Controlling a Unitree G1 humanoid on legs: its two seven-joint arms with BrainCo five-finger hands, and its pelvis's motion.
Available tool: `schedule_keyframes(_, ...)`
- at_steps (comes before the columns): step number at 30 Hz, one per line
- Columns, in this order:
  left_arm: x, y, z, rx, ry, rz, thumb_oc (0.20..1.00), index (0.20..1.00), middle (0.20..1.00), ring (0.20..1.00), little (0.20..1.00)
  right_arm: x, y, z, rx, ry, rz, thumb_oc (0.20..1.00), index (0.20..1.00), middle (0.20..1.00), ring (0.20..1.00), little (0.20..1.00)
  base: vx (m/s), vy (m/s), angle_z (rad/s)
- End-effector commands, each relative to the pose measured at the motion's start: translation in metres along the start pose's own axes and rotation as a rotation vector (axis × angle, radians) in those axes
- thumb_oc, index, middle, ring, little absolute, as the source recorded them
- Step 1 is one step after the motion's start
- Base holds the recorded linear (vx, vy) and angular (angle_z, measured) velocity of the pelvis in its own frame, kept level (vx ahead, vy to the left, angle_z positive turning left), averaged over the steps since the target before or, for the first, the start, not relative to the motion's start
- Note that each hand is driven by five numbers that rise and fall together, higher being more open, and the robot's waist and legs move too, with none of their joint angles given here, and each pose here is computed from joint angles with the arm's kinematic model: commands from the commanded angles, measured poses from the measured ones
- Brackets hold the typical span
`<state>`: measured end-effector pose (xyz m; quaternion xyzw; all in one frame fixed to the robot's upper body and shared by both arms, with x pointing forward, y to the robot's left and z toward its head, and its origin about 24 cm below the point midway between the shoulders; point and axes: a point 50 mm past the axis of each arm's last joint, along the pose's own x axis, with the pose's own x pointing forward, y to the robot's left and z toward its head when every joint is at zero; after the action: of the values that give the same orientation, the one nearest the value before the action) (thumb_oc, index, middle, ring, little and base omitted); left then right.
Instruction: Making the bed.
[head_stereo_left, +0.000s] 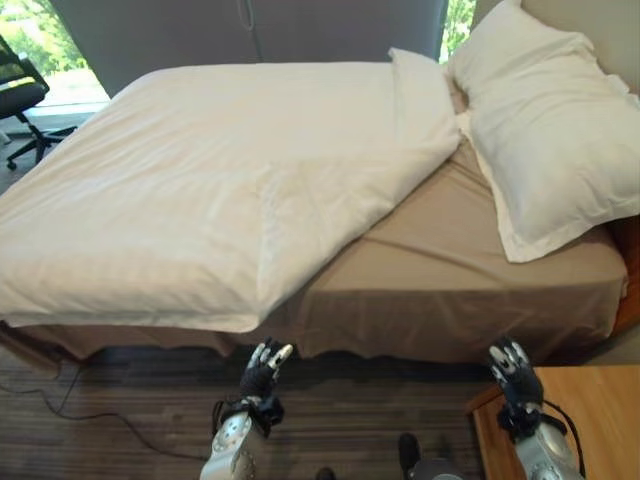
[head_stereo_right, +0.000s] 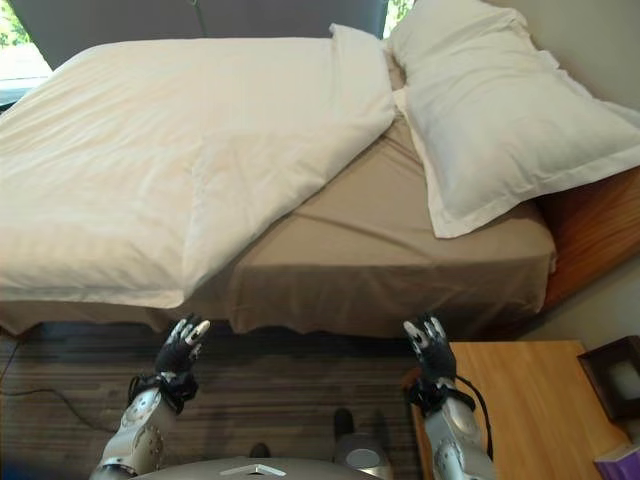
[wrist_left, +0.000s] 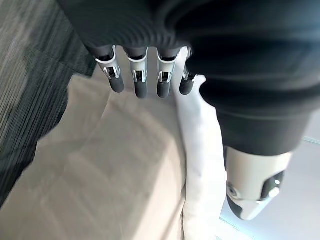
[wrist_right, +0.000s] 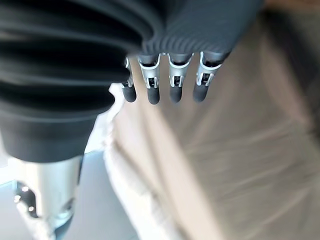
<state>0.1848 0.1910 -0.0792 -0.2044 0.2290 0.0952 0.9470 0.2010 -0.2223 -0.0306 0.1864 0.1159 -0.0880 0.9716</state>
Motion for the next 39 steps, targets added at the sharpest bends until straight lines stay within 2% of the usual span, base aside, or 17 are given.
schedule_keyframes(1, 0.012, 0.003, 0.041, 0.073, -0.143, -0.032, 1.0, 1.0, 1.0, 1.0, 1.0, 0.005, 0.008, 0.021, -0.015, -0.105, 0.054, 1.0, 1.0, 1.0, 1.0, 1.0, 0.09, -0.082, 0.08)
schedule_keyframes(12, 0.01, 0.006, 0.041, 0.067, -0.15, -0.021, 1.0, 1.0, 1.0, 1.0, 1.0, 0.005, 0.016, 0.022, -0.103, -0.096, 0.116, 1.0, 1.0, 1.0, 1.0, 1.0, 0.04, -0.049, 0.09)
schedule_keyframes(17, 0.012, 0.01, 0.047, 0.063, -0.172, 0.005, 1.0, 1.0, 1.0, 1.0, 1.0, 0.009, 0.022, 0.027, -0.057, -0.124, 0.137, 1.0, 1.0, 1.0, 1.0, 1.0, -0.02, -0.124, -0.16)
schedule_keyframes(22, 0.014, 0.004, 0.051, -0.016, -0.204, 0.004, 1.0, 1.0, 1.0, 1.0, 1.0, 0.006, 0.015, 0.027, -0.099, -0.11, 0.124, 1.0, 1.0, 1.0, 1.0, 1.0, 0.11, -0.162, -0.03)
schedule_keyframes(27, 0.014, 0.002, 0.042, 0.024, -0.161, -0.005, 1.0, 1.0, 1.0, 1.0, 1.0, 0.004, 0.005, 0.035, -0.107, -0.148, 0.071, 1.0, 1.0, 1.0, 1.0, 1.0, 0.26, 0.111, 0.28)
schedule_keyframes(39, 0.017, 0.0, 0.059, 0.077, -0.217, -0.021, 1.0, 1.0, 1.0, 1.0, 1.0, 0.011, 0.031, 0.022, -0.092, -0.109, 0.146, 1.0, 1.0, 1.0, 1.0, 1.0, 0.18, 0.166, -0.24)
